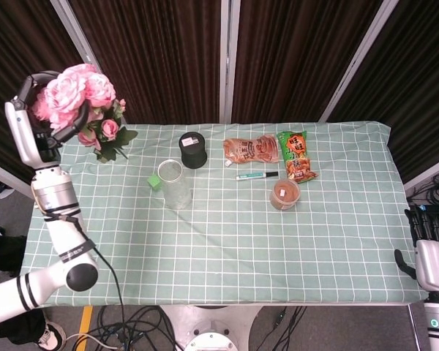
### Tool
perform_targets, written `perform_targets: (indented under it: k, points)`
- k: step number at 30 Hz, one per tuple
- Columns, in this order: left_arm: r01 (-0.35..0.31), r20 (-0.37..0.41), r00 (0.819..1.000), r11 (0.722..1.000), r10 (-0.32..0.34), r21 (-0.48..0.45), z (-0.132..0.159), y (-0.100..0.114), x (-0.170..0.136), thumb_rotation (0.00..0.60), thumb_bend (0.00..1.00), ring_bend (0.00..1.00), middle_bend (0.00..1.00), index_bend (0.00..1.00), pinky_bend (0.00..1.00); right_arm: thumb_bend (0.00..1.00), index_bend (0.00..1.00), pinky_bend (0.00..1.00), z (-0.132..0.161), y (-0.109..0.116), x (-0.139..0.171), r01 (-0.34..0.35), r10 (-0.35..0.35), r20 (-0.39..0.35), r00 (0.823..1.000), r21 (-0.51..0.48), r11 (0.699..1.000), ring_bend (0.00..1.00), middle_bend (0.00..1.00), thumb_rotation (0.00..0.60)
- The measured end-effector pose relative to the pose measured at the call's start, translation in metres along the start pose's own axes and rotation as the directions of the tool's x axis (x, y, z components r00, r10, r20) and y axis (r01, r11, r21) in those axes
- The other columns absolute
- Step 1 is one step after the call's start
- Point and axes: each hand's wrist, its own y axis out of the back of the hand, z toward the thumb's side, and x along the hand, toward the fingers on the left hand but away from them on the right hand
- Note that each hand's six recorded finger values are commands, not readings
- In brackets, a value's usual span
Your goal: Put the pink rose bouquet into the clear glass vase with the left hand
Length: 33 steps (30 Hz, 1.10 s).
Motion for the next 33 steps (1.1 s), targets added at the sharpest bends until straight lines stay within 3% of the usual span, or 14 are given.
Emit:
perform_targets:
  k: [6, 13, 20, 33]
  points:
    - [0.048, -0.069, 0.996, 0.994, -0.055, -0.095, -0.002, -0.022, -0.003, 0.6, 0.28, 0.39, 0.43, 0.48, 0.5, 0.27, 0.0, 0.0, -0.002, -0.001, -0.001, -0.002, 0.002, 0.005, 1.0, -0.004, 1.0, 0.0, 0.0, 0.6]
    - [0.095, -0.071, 0.992, 0.981, -0.109, -0.168, 0.001, -0.055, -0.007, 0.6, 0.28, 0.38, 0.42, 0.47, 0.49, 0.28, 0.0, 0.0, -0.007, -0.006, -0.002, -0.017, 0.017, 0.021, 1.0, -0.014, 1.0, 0.0, 0.0, 0.6]
    - [0.137, -0.068, 0.986, 0.978, -0.149, -0.155, -0.005, -0.078, -0.014, 0.6, 0.28, 0.38, 0.42, 0.47, 0.49, 0.27, 0.0, 0.0, -0.012, -0.006, -0.001, -0.013, 0.014, 0.032, 0.999, -0.021, 1.0, 0.0, 0.0, 0.6]
    - [0.168, -0.064, 0.982, 0.981, -0.175, -0.101, -0.038, -0.098, -0.02, 0.6, 0.28, 0.38, 0.42, 0.47, 0.49, 0.28, 0.0, 0.0, -0.025, -0.011, -0.002, -0.027, 0.028, 0.071, 0.997, -0.025, 0.999, 0.0, 0.0, 0.6]
